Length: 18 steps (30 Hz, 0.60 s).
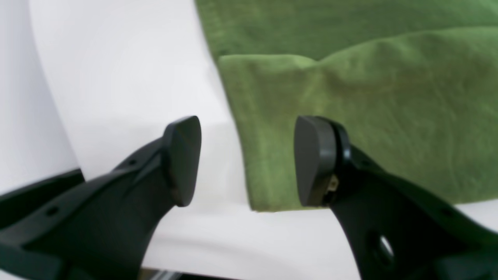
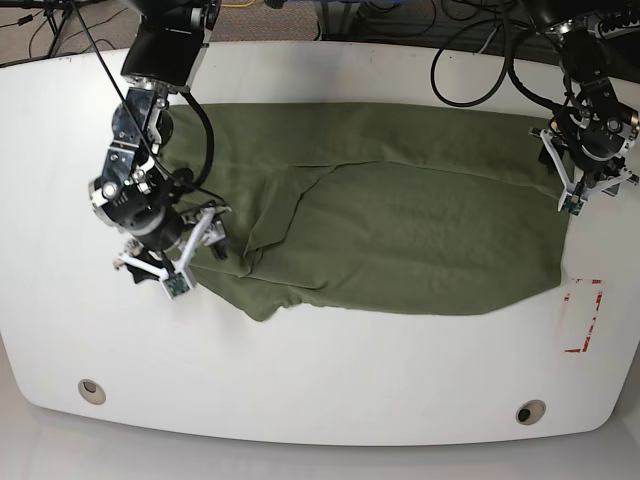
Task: Layout the t-shirt on the table in an organized manner, then fold the t-shirt properly
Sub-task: 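Drag the grasped fabric with the right gripper toward the shirt's hem, then move the right gripper back to the shirt edge and grasp it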
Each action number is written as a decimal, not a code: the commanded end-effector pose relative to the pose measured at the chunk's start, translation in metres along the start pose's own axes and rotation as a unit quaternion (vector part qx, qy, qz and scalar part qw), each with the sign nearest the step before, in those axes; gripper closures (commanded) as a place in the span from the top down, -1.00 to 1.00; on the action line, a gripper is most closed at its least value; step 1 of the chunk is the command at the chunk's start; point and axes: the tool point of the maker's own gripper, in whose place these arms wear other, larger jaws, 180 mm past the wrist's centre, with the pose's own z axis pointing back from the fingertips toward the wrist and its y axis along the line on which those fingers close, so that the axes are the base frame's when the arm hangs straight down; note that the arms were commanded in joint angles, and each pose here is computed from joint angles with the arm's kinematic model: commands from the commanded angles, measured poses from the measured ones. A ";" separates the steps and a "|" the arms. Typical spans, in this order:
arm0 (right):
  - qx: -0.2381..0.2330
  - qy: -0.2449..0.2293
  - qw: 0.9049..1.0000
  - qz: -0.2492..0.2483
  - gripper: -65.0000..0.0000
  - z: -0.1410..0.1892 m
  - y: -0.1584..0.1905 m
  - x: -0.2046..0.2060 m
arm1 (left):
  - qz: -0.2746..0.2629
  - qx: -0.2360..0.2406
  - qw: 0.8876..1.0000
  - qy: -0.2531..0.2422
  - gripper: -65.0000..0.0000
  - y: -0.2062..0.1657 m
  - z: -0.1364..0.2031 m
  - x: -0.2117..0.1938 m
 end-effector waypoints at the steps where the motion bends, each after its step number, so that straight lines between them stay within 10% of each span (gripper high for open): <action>1: -0.037 -0.006 0.999 -0.010 0.55 0.021 -0.019 -0.011 | 0.037 0.034 0.998 -0.027 0.10 0.024 0.008 0.014; 18: -0.098 0.113 0.980 -0.128 0.55 0.078 -0.029 -0.149 | 0.124 0.039 0.989 -0.076 0.11 0.044 0.017 0.022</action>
